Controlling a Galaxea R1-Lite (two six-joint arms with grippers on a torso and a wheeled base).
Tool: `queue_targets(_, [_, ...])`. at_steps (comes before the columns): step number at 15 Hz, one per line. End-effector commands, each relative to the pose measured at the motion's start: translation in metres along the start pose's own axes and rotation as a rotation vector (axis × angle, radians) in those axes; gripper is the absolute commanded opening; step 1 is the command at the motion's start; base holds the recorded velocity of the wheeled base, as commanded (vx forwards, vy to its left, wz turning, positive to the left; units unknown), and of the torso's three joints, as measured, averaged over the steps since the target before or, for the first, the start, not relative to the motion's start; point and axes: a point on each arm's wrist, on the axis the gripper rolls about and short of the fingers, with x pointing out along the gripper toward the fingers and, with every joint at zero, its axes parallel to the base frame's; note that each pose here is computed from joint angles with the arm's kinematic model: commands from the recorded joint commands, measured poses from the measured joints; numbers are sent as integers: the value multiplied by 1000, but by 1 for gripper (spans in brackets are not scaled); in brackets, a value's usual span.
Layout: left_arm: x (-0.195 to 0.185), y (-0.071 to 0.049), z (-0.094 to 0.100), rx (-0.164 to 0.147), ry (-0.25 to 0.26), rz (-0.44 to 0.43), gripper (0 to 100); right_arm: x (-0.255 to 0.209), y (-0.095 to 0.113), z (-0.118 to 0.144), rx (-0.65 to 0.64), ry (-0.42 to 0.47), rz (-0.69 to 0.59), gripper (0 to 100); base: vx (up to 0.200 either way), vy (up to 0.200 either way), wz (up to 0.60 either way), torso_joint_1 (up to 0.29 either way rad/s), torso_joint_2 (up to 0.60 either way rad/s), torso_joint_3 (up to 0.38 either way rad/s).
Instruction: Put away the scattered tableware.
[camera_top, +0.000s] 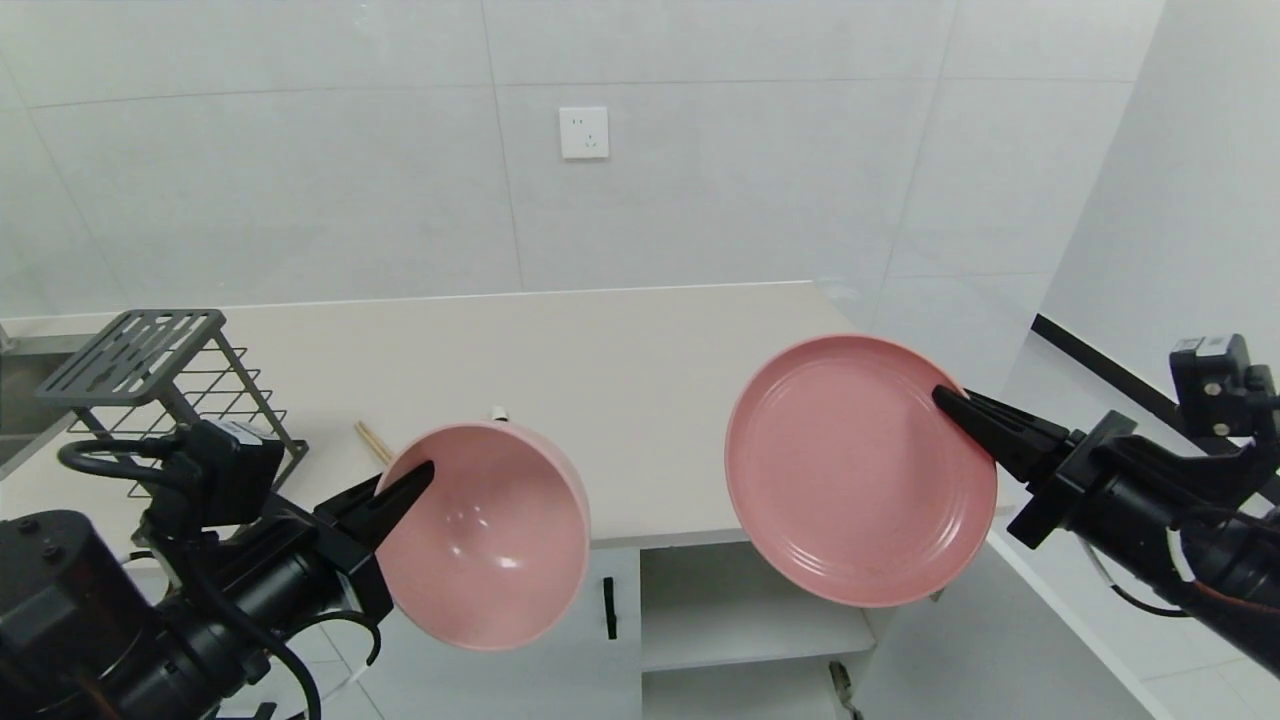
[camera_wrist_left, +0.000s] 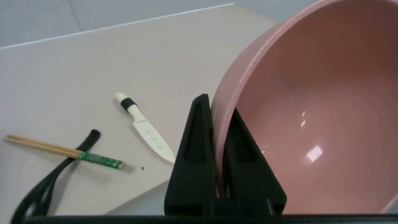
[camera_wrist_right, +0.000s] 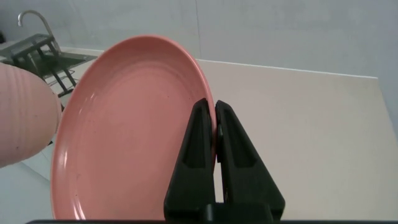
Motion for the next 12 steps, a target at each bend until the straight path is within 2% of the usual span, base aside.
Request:
queue_targets(1, [0, -3, 1, 0, -5, -15, 0, 0, 1, -1, -10, 2, 2, 0, 0, 0, 0, -149, 320, 149])
queue_targets(5, [1, -16, -1, 1, 6, -69, 0, -1, 3, -4, -40, 21, 12, 0, 0, 0, 0, -200, 389, 190])
queue_targets(9, [6, -17, -9, -3, 50, -62, 0, -1, 3, -4, -41, 16, 12, 0, 0, 0, 0, -184, 358, 190])
queue_targets(12, [5, -18, -8, -3, 43, -67, 0, -1, 3, -4, -40, 18, 12, 0, 0, 0, 0, -102, 188, 95])
